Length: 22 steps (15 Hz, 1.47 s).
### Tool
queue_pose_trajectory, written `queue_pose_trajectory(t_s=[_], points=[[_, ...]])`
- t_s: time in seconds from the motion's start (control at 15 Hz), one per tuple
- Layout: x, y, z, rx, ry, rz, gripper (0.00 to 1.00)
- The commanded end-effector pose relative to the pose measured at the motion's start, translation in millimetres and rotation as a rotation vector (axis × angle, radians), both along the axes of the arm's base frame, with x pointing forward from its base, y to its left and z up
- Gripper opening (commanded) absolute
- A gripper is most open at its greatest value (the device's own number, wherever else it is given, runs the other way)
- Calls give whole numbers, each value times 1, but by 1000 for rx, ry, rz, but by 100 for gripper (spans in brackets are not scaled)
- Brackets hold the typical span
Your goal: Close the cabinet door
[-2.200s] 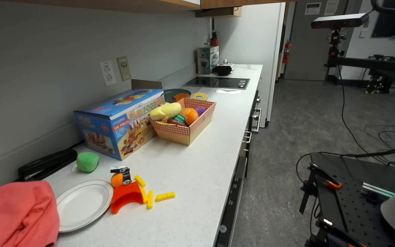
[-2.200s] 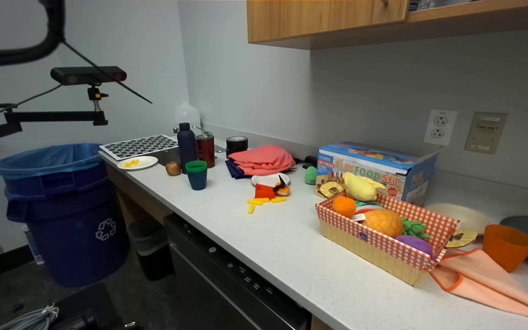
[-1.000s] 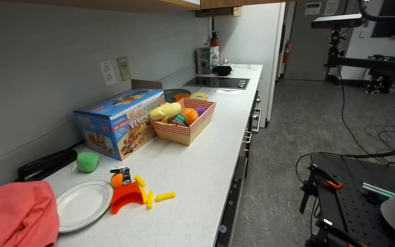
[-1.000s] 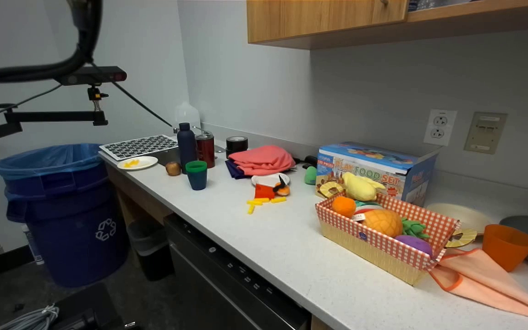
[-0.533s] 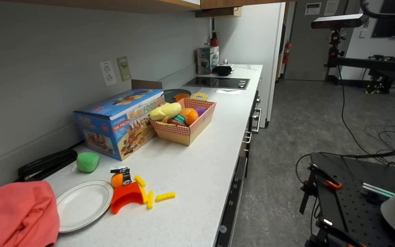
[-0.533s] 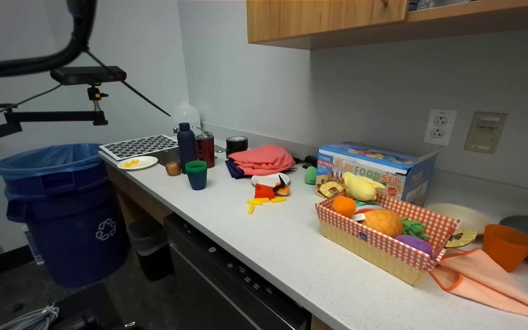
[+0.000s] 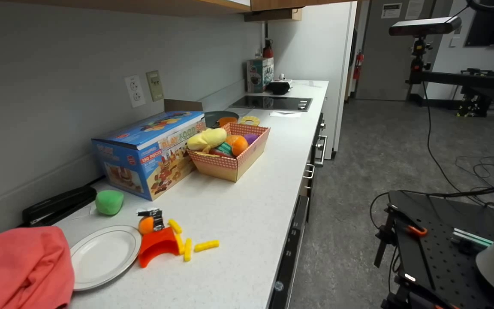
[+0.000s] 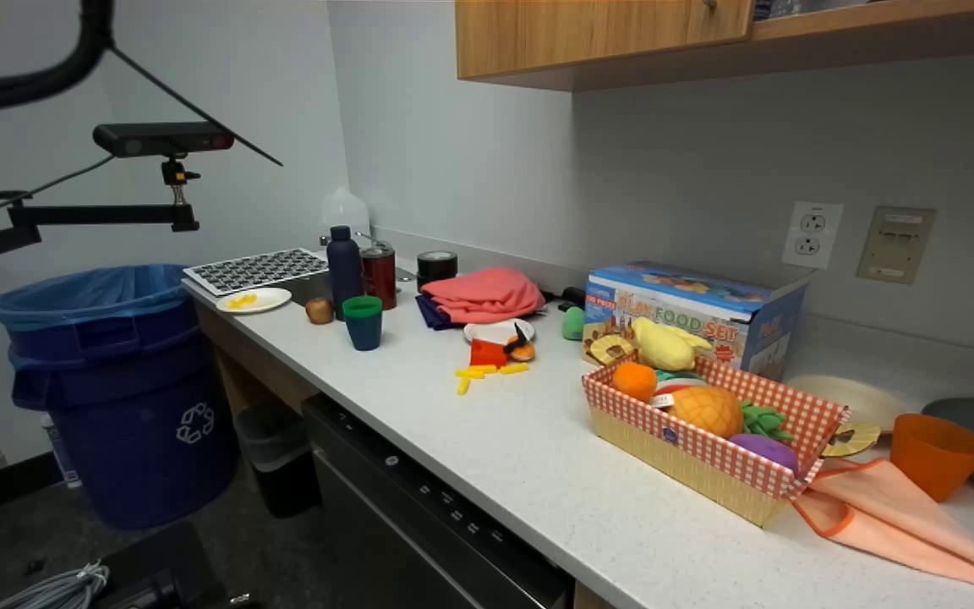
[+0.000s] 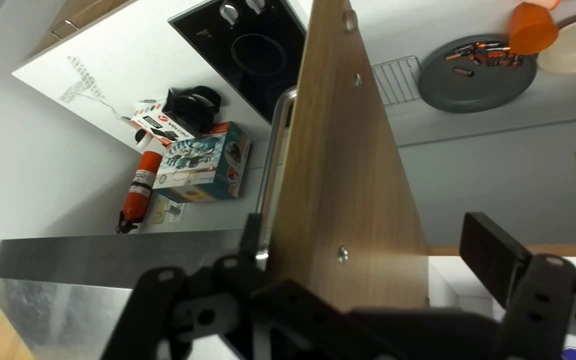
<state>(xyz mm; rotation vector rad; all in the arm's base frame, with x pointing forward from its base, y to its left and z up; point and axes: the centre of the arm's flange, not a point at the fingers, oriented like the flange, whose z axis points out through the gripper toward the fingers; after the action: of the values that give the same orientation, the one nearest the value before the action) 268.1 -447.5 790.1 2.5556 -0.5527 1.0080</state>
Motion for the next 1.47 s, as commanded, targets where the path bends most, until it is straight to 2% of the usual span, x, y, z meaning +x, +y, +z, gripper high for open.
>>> queue_pose_trajectory(t_s=[0.0,0.67,1.0,1.4], points=[[-3,28,-2,22,3,83,100],[25,78,-6,70,-23,206,100],[33,120,-1,90,-27,298,100],[70,147,1,93,-69,337,100]])
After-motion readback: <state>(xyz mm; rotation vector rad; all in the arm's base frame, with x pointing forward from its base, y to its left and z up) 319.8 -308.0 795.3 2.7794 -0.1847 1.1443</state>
